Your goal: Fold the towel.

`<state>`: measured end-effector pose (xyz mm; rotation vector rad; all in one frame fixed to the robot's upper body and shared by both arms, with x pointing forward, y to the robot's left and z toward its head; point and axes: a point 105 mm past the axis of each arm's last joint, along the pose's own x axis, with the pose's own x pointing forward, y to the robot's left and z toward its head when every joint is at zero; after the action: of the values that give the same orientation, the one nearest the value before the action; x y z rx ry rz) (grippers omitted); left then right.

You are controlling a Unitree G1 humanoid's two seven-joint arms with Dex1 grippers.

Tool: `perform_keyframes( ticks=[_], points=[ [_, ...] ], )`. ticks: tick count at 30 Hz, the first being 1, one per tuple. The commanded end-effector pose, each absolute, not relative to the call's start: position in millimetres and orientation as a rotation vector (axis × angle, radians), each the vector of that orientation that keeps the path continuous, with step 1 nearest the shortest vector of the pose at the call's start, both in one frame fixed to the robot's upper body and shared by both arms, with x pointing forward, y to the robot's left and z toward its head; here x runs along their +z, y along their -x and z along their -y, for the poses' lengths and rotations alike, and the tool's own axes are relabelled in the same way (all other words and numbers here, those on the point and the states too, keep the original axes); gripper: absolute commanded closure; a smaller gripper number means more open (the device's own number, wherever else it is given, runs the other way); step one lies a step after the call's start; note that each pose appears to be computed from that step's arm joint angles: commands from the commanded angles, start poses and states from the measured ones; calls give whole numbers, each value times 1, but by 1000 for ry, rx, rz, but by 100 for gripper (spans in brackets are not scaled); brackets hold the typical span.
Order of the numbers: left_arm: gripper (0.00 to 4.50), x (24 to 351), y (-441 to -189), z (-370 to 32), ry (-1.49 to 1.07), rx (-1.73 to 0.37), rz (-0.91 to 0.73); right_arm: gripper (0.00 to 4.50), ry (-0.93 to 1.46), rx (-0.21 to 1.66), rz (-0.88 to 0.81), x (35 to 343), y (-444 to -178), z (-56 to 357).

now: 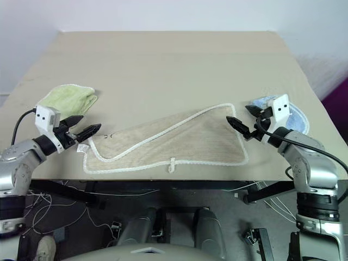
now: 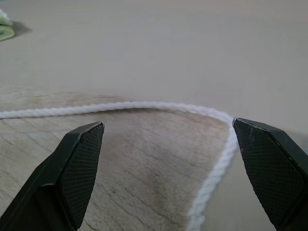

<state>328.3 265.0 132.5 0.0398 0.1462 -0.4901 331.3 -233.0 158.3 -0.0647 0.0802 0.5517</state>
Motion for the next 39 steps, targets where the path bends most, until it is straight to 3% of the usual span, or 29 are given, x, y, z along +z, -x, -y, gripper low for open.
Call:
perform_keyframes(
  ticks=[1,26,32,39],
  points=[
    [2,143,-331,-256,-56,-515,-107,0,80,569,-21,170,-329,228],
    [2,149,-337,-243,-101,-688,-107,0,64,580,32,169,-332,208],
    [2,154,-320,-235,-283,-802,-75,0,64,570,30,167,-332,209],
    [2,131,-275,-237,-555,-1131,-228,0,61,576,13,161,-333,206]
  ],
)
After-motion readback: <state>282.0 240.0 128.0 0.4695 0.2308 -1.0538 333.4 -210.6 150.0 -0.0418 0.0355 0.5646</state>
